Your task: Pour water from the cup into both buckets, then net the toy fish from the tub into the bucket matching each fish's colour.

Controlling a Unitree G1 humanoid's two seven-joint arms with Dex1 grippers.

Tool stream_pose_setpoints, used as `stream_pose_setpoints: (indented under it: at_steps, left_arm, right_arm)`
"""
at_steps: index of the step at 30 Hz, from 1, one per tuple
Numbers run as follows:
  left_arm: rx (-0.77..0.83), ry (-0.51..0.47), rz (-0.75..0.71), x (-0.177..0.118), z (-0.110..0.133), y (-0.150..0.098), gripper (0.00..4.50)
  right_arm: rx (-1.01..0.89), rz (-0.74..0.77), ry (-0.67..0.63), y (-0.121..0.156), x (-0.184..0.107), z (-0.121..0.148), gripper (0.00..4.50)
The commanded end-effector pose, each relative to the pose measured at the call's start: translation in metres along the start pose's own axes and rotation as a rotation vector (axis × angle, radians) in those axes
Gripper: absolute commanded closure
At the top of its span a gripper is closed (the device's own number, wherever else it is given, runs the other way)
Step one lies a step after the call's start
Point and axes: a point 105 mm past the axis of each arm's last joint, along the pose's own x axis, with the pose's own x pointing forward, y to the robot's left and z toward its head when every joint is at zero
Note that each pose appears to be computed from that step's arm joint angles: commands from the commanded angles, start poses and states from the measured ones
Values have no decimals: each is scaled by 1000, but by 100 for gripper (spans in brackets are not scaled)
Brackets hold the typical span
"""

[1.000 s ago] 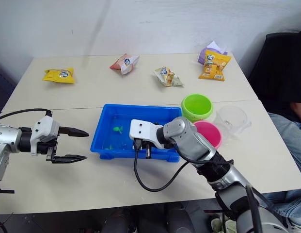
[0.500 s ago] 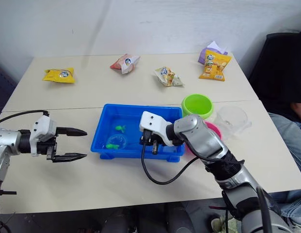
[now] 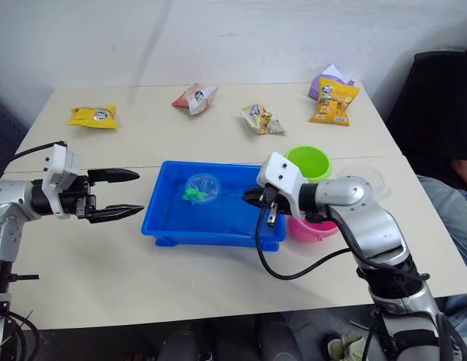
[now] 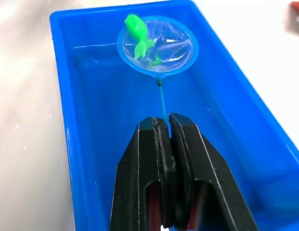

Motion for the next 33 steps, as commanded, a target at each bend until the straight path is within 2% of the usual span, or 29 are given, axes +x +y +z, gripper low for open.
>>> stream_pose_setpoints:
  at_steps: [1, 7, 15, 19, 23, 25, 27, 33]
  left_arm:
    - [-3, -118, -48, 13, 28, -5, 2]
    - [-18, -184, -73, 29, 35, -5, 2]
    - [-25, -224, -95, 45, 36, -7, 2]
    - [-43, -229, -109, 52, 31, -10, 2]
    - [-38, -227, -109, 56, 30, -9, 2]
    - [-35, -226, -108, 56, 30, -9, 2]
    - [-33, -225, -108, 56, 29, -9, 2]
    - [-39, -218, -109, 55, 27, -10, 2]
  right_arm:
    - [-20, -76, -35, -5, -26, 10, 450]
    - [17, -166, -14, -9, -60, 9, 450]
    - [53, -476, 94, -44, -120, -13, 450]
    - [81, -637, 166, -66, -148, -33, 450]
    - [-8, -723, 267, -81, -161, -48, 450]
    - [-186, -770, 342, -90, -165, -49, 450]
    - [-307, -761, 408, -92, -165, -53, 450]
    - [-496, -694, 467, -86, -159, -62, 450]
